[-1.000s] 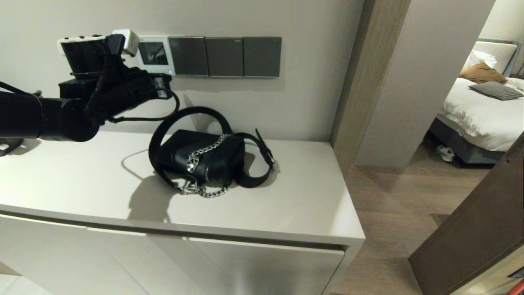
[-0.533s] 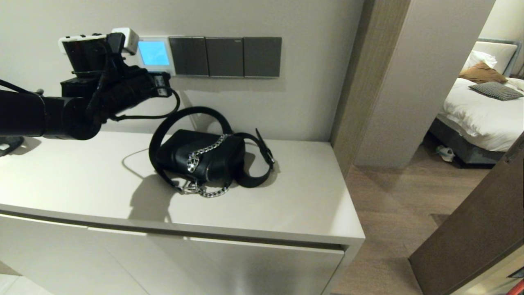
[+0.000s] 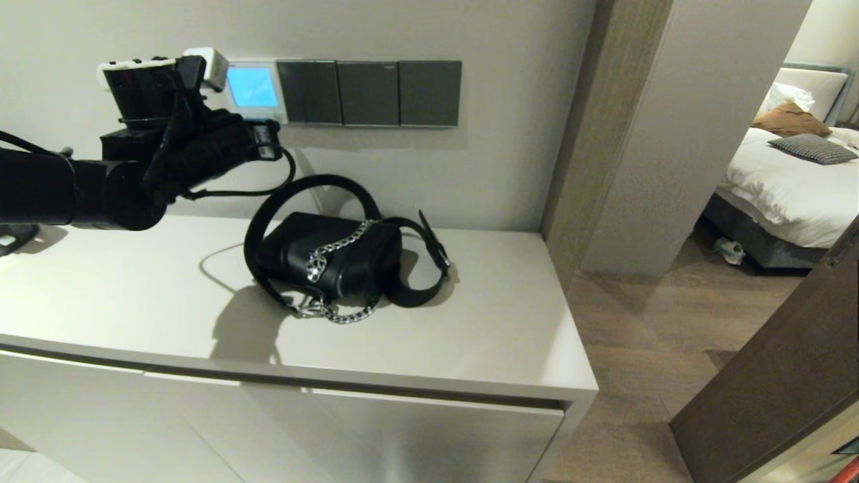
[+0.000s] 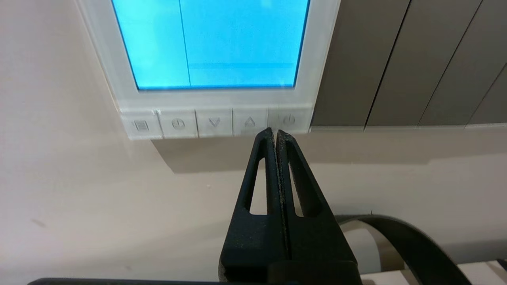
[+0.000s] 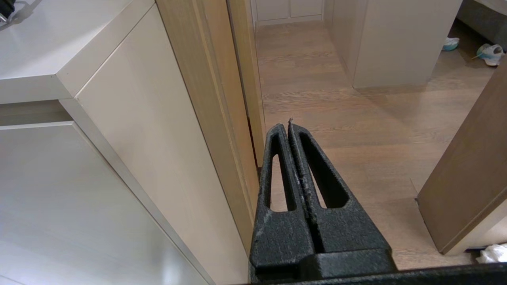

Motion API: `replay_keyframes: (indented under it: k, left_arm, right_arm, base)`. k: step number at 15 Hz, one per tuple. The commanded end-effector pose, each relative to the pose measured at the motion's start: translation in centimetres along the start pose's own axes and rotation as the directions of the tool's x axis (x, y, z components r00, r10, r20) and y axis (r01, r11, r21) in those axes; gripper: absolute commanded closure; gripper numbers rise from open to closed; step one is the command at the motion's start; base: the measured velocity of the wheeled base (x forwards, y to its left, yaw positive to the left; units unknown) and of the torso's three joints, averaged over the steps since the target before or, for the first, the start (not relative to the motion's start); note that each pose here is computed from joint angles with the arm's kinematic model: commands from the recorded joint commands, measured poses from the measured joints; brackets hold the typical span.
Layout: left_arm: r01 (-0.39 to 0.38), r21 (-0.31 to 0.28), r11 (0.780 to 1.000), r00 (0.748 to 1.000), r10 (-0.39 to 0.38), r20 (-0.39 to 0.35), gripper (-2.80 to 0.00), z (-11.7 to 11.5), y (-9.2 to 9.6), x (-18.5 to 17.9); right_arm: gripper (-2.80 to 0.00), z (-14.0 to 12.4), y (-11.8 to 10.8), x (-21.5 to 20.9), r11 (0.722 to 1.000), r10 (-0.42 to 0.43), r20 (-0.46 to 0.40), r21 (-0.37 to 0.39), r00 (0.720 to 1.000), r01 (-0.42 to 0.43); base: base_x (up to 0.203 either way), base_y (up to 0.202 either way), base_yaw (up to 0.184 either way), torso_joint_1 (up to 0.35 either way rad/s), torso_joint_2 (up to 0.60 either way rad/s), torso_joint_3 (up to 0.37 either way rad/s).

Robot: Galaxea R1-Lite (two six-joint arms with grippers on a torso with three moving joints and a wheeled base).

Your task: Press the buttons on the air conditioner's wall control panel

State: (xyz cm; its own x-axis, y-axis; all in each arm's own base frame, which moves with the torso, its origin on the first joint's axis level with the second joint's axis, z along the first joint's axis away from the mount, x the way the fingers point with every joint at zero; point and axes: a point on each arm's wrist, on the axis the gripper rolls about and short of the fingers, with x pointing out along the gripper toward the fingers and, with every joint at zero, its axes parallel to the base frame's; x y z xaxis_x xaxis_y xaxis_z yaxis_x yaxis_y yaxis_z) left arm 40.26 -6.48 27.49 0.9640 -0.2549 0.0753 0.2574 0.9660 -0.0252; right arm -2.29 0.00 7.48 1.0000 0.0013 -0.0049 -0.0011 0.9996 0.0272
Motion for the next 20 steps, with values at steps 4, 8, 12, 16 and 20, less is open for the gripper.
replay_keyframes:
  k: [4, 8, 12, 16, 20]
  left_arm:
    - [0.004, 0.002, 1.000, 0.999, -0.004, 0.032, 0.00, 0.8, -0.3, -1.4]
    - [0.013, 0.006, 1.000, 0.998, -0.014, 0.066, 0.00, 2.9, -1.0, -4.2]
    - [0.018, 0.010, 1.000, 0.996, -0.019, 0.089, 0.00, 4.6, -1.6, -8.7]
    - [0.023, 0.014, 1.000, 0.997, -0.024, 0.074, 0.00, 3.9, -2.3, -14.3]
    - [-0.018, 0.038, 0.999, 0.993, 0.013, 0.121, 0.00, 3.6, -2.0, -21.4]
  right_arm:
    - [0.00, 0.0, 0.0, 0.0, 1.000, 0.000, -0.003, 0.000, 1.000, 0.000]
    - [0.00, 0.0, 0.0, 0.0, 1.000, -0.001, -0.003, 0.000, 1.000, 0.001]
    - [0.00, 0.0, 0.0, 0.0, 1.000, 0.000, -0.003, 0.000, 1.000, 0.000]
    - [0.00, 0.0, 0.0, 0.0, 1.000, 0.000, -0.003, 0.000, 1.000, 0.000]
    - [0.00, 0.0, 0.0, 0.0, 1.000, 0.000, -0.003, 0.000, 1.000, 0.000]
  base:
    - [0.000, 0.000, 0.000, 0.000, 0.00, 0.000]
    - [0.000, 0.000, 0.000, 0.000, 0.00, 0.000]
    - [0.000, 0.000, 0.000, 0.000, 0.00, 0.000]
    - [0.000, 0.000, 0.000, 0.000, 0.00, 0.000]
    - [0.000, 0.000, 0.000, 0.000, 0.00, 0.000]
